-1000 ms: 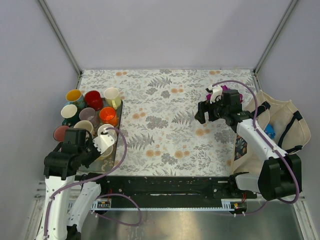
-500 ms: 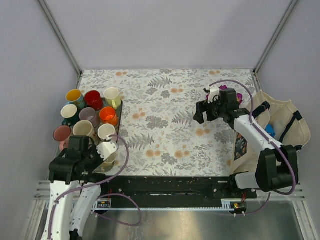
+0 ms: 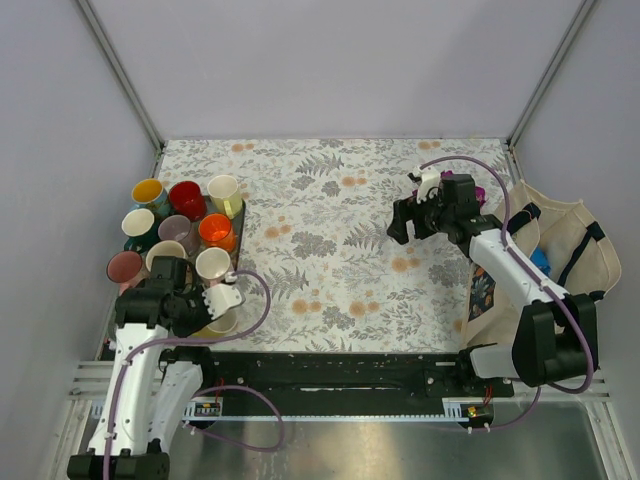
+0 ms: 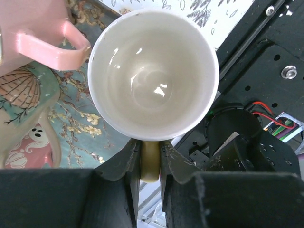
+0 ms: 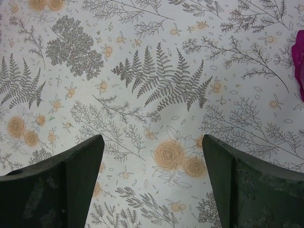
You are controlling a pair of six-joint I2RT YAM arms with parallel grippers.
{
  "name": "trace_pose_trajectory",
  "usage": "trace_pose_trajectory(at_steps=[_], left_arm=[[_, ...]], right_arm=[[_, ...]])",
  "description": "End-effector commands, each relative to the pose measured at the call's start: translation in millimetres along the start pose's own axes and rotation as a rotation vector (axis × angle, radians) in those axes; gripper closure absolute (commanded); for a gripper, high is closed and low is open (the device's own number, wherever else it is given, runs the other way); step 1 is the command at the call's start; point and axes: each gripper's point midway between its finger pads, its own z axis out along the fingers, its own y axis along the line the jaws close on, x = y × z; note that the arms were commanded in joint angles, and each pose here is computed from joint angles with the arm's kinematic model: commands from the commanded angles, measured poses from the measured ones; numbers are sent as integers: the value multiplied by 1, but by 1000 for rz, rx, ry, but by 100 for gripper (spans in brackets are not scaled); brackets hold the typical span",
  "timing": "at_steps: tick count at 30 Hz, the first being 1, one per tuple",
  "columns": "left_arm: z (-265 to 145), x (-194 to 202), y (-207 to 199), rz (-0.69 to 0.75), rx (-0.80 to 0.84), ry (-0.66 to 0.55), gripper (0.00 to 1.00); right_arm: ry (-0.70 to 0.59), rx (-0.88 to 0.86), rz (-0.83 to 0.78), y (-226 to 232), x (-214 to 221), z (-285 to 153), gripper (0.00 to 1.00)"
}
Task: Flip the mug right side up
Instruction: Move the cup to the tray.
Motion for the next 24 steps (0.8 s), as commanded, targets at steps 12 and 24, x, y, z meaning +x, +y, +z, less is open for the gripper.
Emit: trace_pose_trajectory(at_steps=[12,24], left_arm=[[-4,39,-2,2,149,103,71],[-19,44,-5,57,166,89,54]], right_arm=[[-43,2,-30,4,-8,-12,7],[-44,-5,-30,4,-6,-11,7]])
